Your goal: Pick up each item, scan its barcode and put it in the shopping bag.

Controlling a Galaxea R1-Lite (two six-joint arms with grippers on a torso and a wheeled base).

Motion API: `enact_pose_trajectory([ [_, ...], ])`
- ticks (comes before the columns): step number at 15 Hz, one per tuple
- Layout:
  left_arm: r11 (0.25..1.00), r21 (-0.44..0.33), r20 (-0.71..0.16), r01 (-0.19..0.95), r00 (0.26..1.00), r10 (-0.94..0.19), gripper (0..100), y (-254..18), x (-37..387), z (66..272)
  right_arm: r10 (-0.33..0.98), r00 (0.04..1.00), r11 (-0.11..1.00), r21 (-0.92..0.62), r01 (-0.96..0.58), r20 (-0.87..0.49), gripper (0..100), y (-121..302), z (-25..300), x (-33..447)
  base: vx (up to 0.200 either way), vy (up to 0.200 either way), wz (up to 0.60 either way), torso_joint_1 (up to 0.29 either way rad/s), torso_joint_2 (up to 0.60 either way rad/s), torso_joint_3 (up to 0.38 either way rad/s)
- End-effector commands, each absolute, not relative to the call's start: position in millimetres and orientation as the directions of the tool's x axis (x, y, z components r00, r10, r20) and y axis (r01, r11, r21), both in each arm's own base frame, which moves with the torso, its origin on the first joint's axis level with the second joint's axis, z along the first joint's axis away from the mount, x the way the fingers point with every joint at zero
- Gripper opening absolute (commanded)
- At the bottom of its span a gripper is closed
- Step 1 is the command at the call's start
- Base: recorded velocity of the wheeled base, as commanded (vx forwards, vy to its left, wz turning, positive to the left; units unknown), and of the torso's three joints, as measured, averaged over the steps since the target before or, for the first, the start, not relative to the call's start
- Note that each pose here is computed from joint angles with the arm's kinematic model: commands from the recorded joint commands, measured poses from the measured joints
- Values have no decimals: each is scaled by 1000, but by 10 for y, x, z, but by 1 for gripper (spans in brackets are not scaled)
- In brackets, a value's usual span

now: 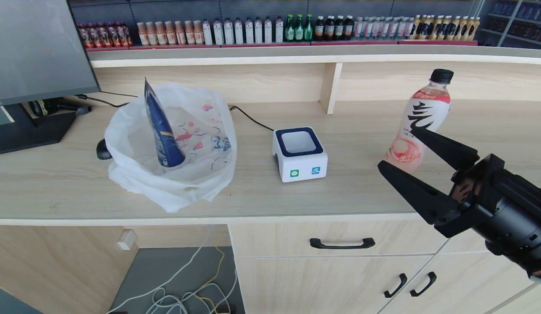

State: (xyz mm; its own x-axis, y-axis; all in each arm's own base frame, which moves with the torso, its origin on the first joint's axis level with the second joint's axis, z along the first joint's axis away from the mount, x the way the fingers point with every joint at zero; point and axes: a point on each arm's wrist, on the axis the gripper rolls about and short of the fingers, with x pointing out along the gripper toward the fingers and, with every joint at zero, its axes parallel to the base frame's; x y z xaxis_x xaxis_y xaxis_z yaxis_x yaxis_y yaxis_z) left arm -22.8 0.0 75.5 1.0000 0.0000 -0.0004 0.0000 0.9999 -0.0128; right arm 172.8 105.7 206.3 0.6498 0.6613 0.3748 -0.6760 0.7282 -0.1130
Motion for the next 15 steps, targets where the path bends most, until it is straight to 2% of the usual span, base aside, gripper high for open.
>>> enact_pose_trajectory([
  [1, 1000, -14, 0, 0, 1000, 0, 100, 0, -228, 755, 662, 649, 728, -114, -676, 375, 100, 1058, 2061, 1728, 0, -200, 0, 12, 2, 7],
  [6, 1000, -14, 0, 0, 1000, 0, 100, 0, -228, 755, 666, 654, 726, -110, -679, 358, 100, 1027, 2014, 1668, 0, -200, 0, 3, 3, 1],
  [15, 1000, -3, 0, 0, 1000, 0, 100, 0, -228, 755, 659, 691, 745, -131, -654, 298, 100, 1059, 1877, 1781, 0, 0, 0, 0, 0, 0],
])
